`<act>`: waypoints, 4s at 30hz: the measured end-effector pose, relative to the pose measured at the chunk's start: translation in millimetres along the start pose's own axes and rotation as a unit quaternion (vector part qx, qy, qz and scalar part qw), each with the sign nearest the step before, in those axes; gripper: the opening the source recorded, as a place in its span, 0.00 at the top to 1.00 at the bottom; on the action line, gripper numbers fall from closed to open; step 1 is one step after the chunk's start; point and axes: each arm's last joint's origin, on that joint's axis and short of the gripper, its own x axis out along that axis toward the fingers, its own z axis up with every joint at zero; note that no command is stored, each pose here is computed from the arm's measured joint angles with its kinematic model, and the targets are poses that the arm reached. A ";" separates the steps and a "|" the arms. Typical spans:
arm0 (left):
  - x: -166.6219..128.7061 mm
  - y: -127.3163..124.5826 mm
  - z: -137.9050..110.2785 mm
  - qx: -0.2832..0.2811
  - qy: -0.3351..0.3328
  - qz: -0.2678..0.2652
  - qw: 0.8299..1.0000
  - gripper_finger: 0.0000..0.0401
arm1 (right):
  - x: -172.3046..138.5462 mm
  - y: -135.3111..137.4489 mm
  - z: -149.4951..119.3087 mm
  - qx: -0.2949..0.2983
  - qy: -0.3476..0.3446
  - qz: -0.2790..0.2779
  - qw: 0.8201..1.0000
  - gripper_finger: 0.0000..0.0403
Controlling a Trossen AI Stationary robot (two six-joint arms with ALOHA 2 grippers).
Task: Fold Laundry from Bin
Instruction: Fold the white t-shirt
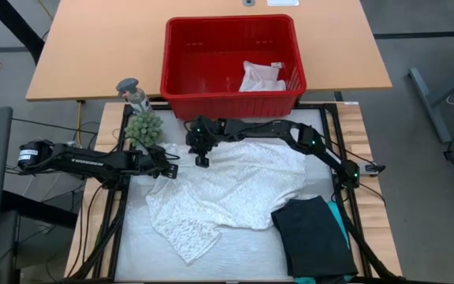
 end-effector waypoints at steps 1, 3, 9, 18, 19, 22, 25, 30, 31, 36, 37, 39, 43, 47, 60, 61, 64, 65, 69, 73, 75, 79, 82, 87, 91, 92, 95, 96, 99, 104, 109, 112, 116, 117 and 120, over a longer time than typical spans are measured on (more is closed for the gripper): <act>0.0 0.0 0.0 0.000 0.000 0.000 1.000 1.00 | -0.7 -2.8 0.2 0.000 -0.003 -0.002 1.000 0.95; 0.0 0.0 0.0 0.001 0.000 0.000 1.000 1.00 | -2.0 -8.2 -0.1 0.008 -0.008 -0.006 1.000 0.96; 0.0 0.0 0.0 0.002 0.000 0.000 1.000 1.00 | 2.0 -19.8 -6.4 0.033 -0.007 -0.014 0.999 0.90; 0.0 0.1 0.0 0.004 -0.001 0.001 1.000 1.00 | 6.7 -27.2 -11.0 0.033 -0.005 -0.048 0.998 0.95; 0.0 0.1 0.0 0.004 -0.001 0.001 1.000 1.00 | 2.7 -31.7 -9.5 0.035 -0.009 -0.058 0.998 0.95; 0.0 0.0 0.0 0.004 0.000 0.000 1.000 1.00 | -12.6 -44.8 -3.5 0.057 -0.023 -0.077 0.995 0.93; 0.0 0.0 0.0 0.004 0.000 0.000 1.000 1.00 | -25.6 -48.5 2.8 0.081 -0.038 -0.045 0.995 0.91; 0.0 0.0 0.0 0.004 0.000 0.000 1.000 1.00 | -21.7 -16.2 11.4 0.058 -0.041 0.046 0.996 0.96; 0.0 0.1 0.0 0.004 0.000 0.001 1.000 1.00 | -18.8 -9.6 11.4 0.047 -0.037 0.051 0.997 0.96; 0.0 0.1 0.0 0.004 -0.001 0.001 1.000 1.00 | -5.8 -0.1 6.8 0.027 -0.026 0.034 0.999 0.94; 0.0 0.1 0.0 0.004 -0.001 0.001 1.000 1.00 | -2.1 -1.4 5.3 0.023 -0.029 0.026 0.999 0.93; 0.0 0.0 0.0 0.004 -0.001 0.001 1.000 1.00 | -0.6 -5.7 2.0 0.025 -0.022 0.017 0.999 0.91; 0.0 0.0 0.0 0.003 0.000 0.000 1.000 1.00 | 9.4 -10.5 -8.2 0.046 -0.009 0.021 0.999 0.94; 0.0 0.0 0.0 -0.001 0.000 0.000 1.000 1.00 | 16.8 -9.9 -14.2 0.045 -0.003 0.031 0.999 0.96; 0.0 -0.5 0.3 -0.003 -0.001 -0.003 1.000 1.00 | 8.6 -38.1 -18.1 0.086 -0.011 -0.004 0.996 0.96; -0.3 -1.3 0.8 -0.004 -0.004 -0.007 1.000 1.00 | 6.0 -36.8 -15.4 0.084 -0.015 -0.004 0.996 0.96; -3.5 -5.9 4.6 -0.010 -0.021 -0.037 0.999 1.00 | -7.9 -35.9 -0.1 0.079 -0.047 -0.014 0.996 0.93; -5.0 -6.9 5.7 -0.012 -0.026 -0.046 0.999 1.00 | -12.4 -35.9 3.6 0.082 -0.053 -0.016 0.995 0.92; -14.1 -10.7 11.0 -0.019 -0.035 -0.065 0.997 1.00 | -19.4 -37.0 6.9 0.089 -0.052 -0.019 0.995 0.92; -32.1 -16.7 21.2 -0.047 -0.059 -0.094 0.993 1.00 | -23.6 -30.0 7.9 0.090 -0.037 -0.003 0.995 0.96; -44.1 -19.4 30.0 -0.057 -0.119 -0.102 0.986 1.00 | -30.8 -26.0 12.4 0.087 -0.035 0.001 0.996 0.96; -50.0 -5.4 34.3 -0.104 -0.195 -0.068 0.973 1.00 | -43.7 -21.9 20.2 0.081 -0.037 0.003 0.996 0.94; -41.5 6.8 29.0 -0.109 -0.160 -0.084 0.978 1.00 | -60.3 -23.4 29.7 0.075 -0.054 -0.003 0.996 0.94; -27.4 15.8 23.3 -0.115 -0.166 -0.092 0.975 1.00 | -86.7 -21.8 44.6 0.063 -0.080 -0.010 0.995 0.95; -19.4 22.9 20.0 -0.132 -0.174 -0.053 0.974 1.00 | -95.0 -17.9 47.5 0.060 -0.076 -0.008 0.995 0.94; -18.2 23.5 20.0 -0.132 -0.174 -0.048 0.975 1.00 | -97.5 -16.3 48.1 0.059 -0.072 -0.006 0.996 0.94; -14.1 25.0 18.6 -0.129 -0.162 -0.029 0.978 1.00 | -99.4 -12.8 48.1 0.060 -0.063 -0.003 0.996 0.94; -12.3 25.7 17.5 -0.130 -0.155 -0.021 0.979 1.00 | -98.9 -11.6 46.7 0.062 -0.055 -0.001 0.997 0.95; -6.6 29.5 13.1 -0.141 -0.134 0.011 0.981 1.00 | -96.0 -8.0 42.5 0.066 -0.034 0.004 0.997 0.95; 2.9 33.9 6.2 -0.136 -0.091 0.055 0.985 1.00 | -108.1 -1.2 39.7 0.065 0.004 0.013 0.998 0.94; 7.3 33.5 5.2 -0.132 -0.083 0.065 0.986 1.00 | -157.8 16.5 42.6 0.044 0.059 0.027 0.997 0.95; 3.9 26.5 9.3 -0.118 -0.081 0.047 0.989 1.00 | -196.4 35.4 40.8 0.042 0.106 0.044 0.993 0.94; -9.9 9.9 22.0 -0.091 -0.102 0.001 0.991 1.00 | -245.3 59.8 34.3 0.036 0.165 0.056 0.984 0.94; -13.9 6.2 25.4 -0.080 -0.107 -0.009 0.991 1.00 | -254.8 65.6 31.5 0.034 0.183 0.061 0.981 0.93; -27.5 -5.5 33.2 -0.037 -0.104 -0.057 0.992 1.00 | -274.8 84.0 25.1 0.032 0.226 0.078 0.971 0.92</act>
